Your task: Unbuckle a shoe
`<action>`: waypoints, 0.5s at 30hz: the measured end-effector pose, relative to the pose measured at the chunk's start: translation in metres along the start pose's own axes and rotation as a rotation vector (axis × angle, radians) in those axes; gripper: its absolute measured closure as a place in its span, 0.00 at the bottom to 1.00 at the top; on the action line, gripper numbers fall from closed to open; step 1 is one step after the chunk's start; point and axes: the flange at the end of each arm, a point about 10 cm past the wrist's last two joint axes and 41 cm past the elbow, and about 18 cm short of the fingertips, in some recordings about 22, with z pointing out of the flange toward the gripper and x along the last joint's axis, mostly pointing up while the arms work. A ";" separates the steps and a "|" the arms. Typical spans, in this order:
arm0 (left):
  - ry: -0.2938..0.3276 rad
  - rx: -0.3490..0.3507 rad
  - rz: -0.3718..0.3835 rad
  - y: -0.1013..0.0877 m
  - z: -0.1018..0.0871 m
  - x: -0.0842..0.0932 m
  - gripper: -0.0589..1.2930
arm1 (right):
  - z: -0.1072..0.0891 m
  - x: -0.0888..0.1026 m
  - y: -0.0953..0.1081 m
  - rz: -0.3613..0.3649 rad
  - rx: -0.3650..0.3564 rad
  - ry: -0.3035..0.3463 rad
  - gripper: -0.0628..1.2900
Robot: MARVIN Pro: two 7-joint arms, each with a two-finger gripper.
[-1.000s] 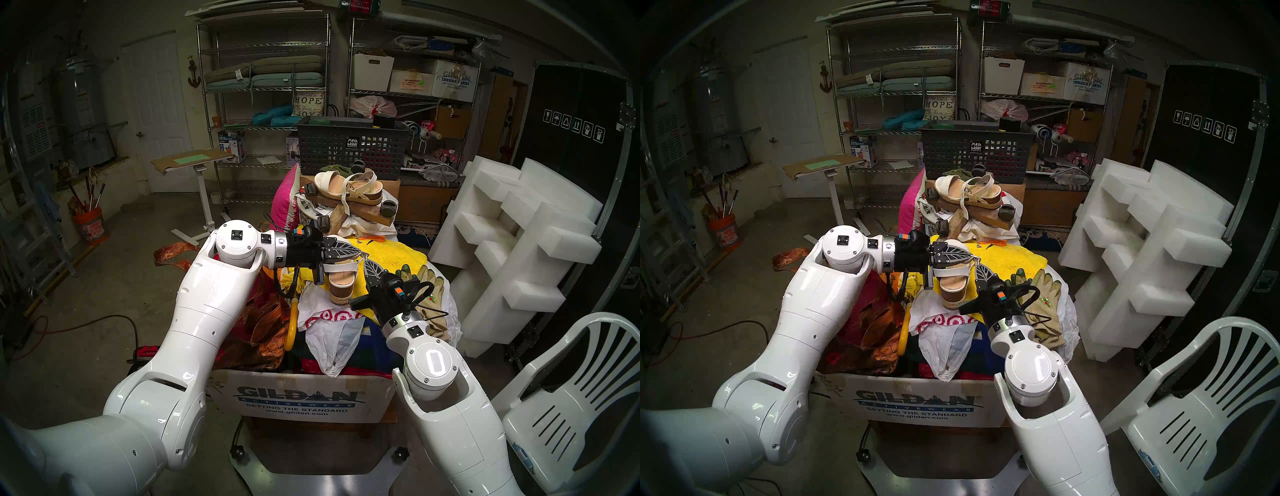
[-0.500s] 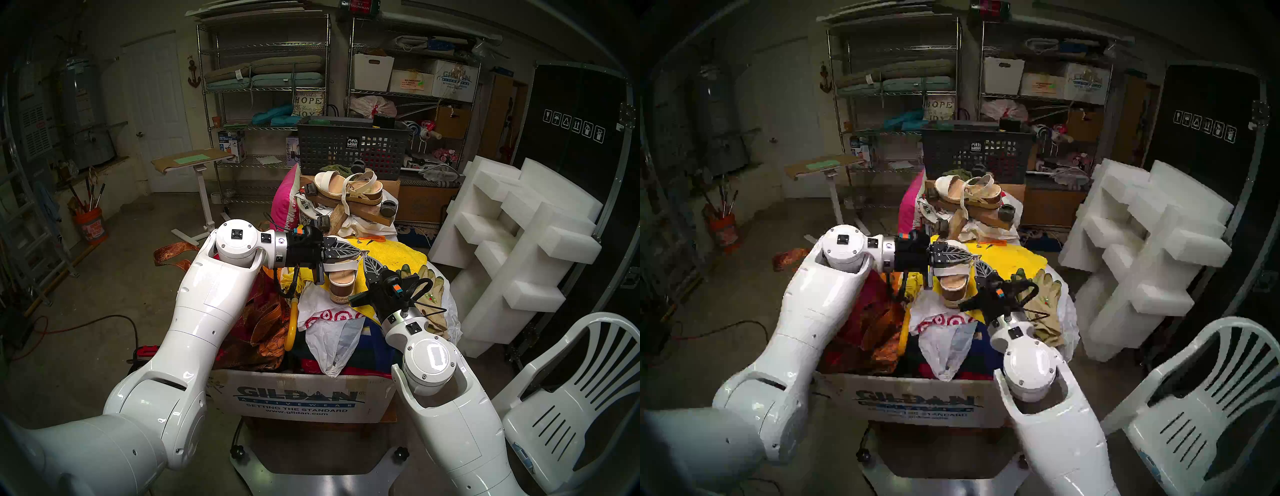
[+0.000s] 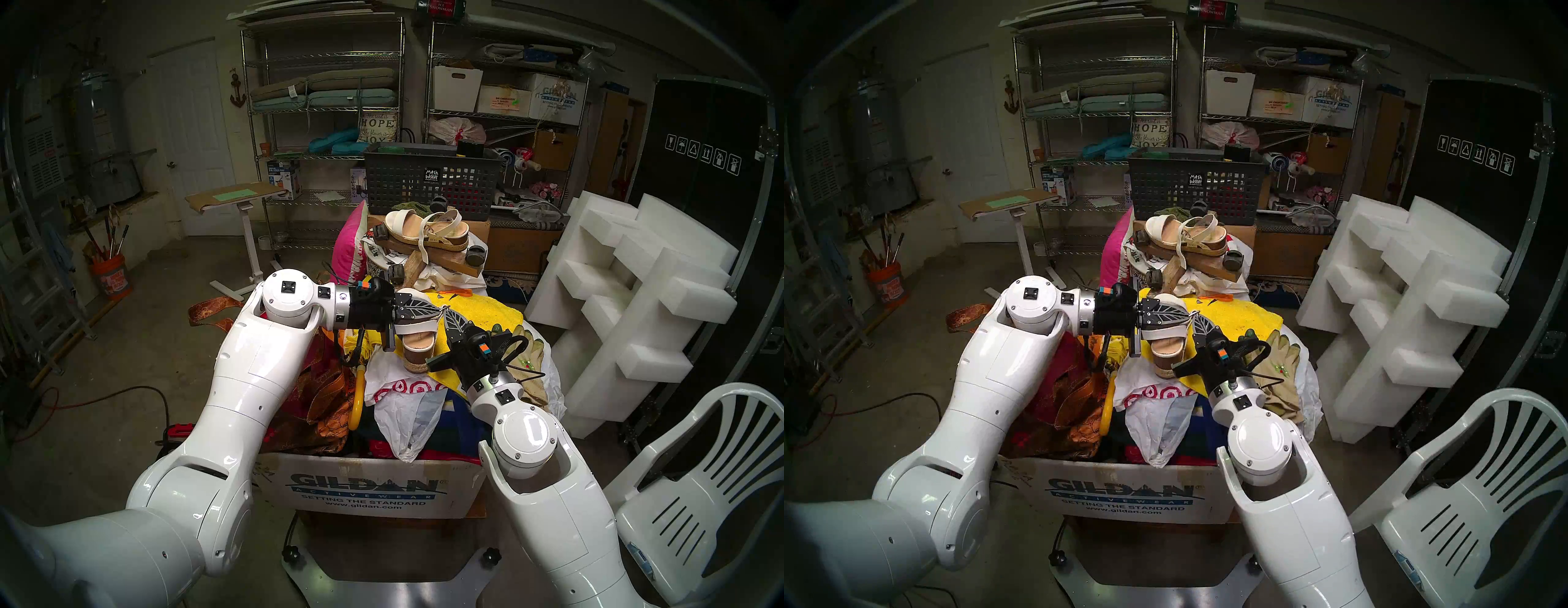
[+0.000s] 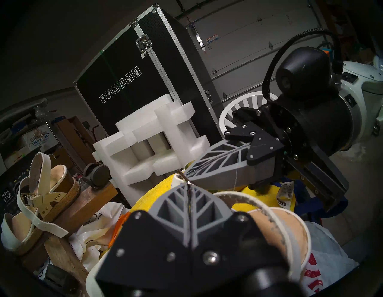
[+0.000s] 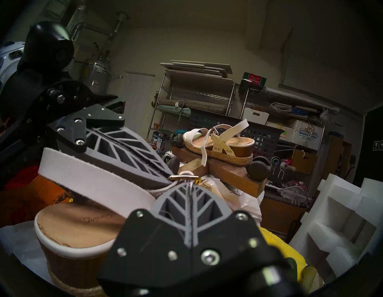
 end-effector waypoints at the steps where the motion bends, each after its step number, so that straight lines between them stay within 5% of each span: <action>1: 0.000 0.000 -0.001 0.000 0.000 0.000 0.97 | 0.000 0.000 0.000 0.000 0.002 0.000 0.97; 15: -0.001 0.002 0.001 0.001 -0.003 -0.001 0.97 | 0.001 0.002 0.000 -0.001 0.016 -0.003 0.97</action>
